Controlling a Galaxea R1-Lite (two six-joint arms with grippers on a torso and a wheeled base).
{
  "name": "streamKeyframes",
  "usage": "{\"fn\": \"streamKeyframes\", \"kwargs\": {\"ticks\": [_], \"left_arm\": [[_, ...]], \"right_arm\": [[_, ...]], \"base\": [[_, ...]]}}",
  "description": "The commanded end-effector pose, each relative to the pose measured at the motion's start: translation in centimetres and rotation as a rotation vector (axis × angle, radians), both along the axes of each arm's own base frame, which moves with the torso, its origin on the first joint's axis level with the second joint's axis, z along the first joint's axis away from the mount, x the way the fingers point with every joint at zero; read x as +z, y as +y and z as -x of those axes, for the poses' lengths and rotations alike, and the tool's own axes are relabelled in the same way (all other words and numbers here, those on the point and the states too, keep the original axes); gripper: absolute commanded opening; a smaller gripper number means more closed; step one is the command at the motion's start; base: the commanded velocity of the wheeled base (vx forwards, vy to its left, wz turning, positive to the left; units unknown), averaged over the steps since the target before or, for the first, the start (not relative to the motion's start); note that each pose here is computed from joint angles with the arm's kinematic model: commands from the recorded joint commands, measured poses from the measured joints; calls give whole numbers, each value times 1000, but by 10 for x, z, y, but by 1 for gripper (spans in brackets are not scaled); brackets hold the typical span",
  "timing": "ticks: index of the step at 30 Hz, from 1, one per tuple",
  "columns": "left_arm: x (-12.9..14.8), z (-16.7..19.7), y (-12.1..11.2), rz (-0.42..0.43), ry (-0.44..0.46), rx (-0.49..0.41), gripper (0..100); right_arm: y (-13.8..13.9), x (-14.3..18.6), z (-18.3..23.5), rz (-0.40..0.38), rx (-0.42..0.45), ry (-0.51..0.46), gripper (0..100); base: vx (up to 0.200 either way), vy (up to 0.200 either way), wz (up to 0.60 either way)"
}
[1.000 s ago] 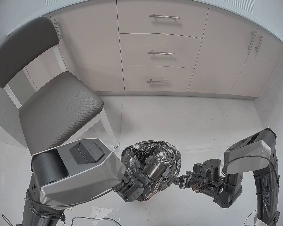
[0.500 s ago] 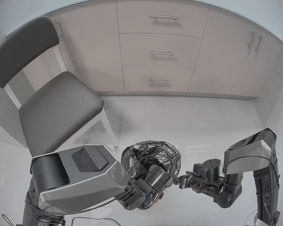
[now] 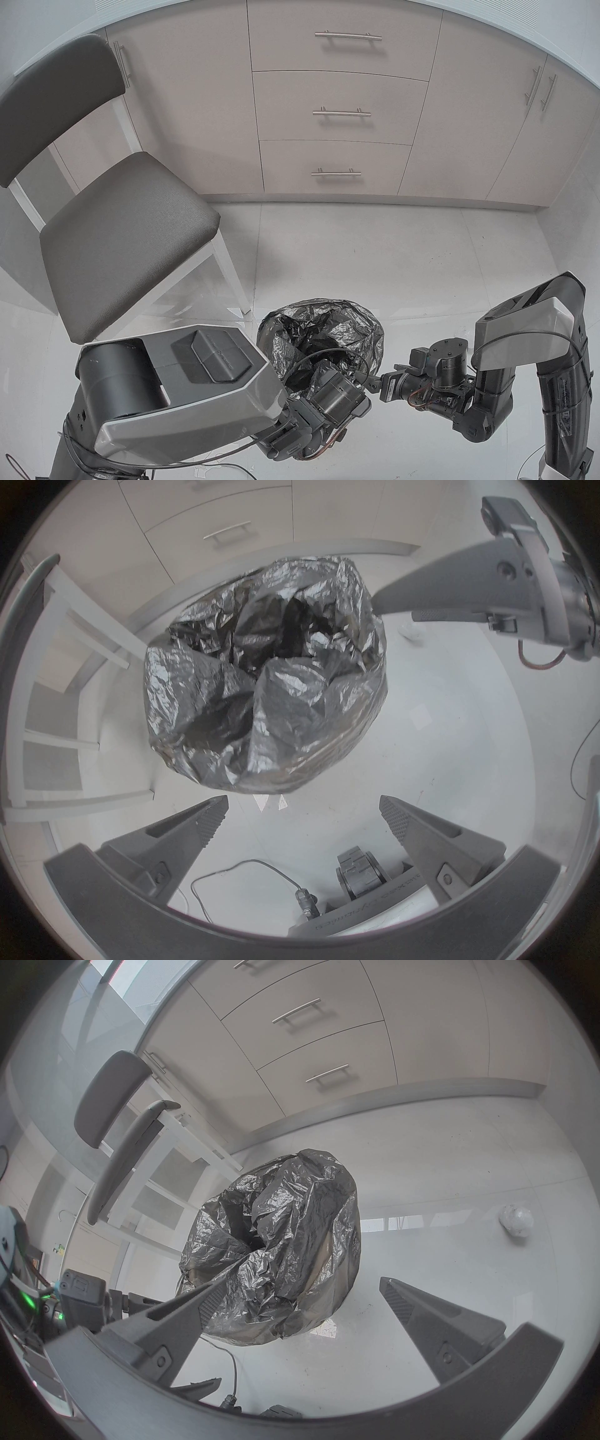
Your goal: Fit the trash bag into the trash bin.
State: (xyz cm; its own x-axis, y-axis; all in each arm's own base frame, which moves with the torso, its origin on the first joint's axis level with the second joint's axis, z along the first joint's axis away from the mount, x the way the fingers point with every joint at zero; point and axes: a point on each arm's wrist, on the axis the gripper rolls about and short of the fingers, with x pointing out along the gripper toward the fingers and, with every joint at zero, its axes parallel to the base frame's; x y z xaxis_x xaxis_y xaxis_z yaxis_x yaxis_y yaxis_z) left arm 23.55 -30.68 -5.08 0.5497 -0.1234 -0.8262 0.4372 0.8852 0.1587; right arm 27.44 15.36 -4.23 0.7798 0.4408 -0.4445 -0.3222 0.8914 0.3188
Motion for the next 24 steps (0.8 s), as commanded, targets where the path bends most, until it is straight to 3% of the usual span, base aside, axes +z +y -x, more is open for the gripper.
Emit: {"fn": "streamKeyframes", "kwargs": {"ticks": [1,10,18,24], "left_arm": [[-10,3,-1,14,41,5,100],[-2,3,-2,59,47,19,100],[81,-8,-7,271,-86,62,100],[94,-30,-4,320,-132,112,100]], "right_arm": [[1,0,-1,-7,1,-11,100],[1,-6,-1,4,3,0,100],[1,-7,-3,2,0,-3,100],[1,-9,-3,5,0,0,100]], "base": [[0,0,0],[0,0,0],[0,0,0],[0,0,0]]}}
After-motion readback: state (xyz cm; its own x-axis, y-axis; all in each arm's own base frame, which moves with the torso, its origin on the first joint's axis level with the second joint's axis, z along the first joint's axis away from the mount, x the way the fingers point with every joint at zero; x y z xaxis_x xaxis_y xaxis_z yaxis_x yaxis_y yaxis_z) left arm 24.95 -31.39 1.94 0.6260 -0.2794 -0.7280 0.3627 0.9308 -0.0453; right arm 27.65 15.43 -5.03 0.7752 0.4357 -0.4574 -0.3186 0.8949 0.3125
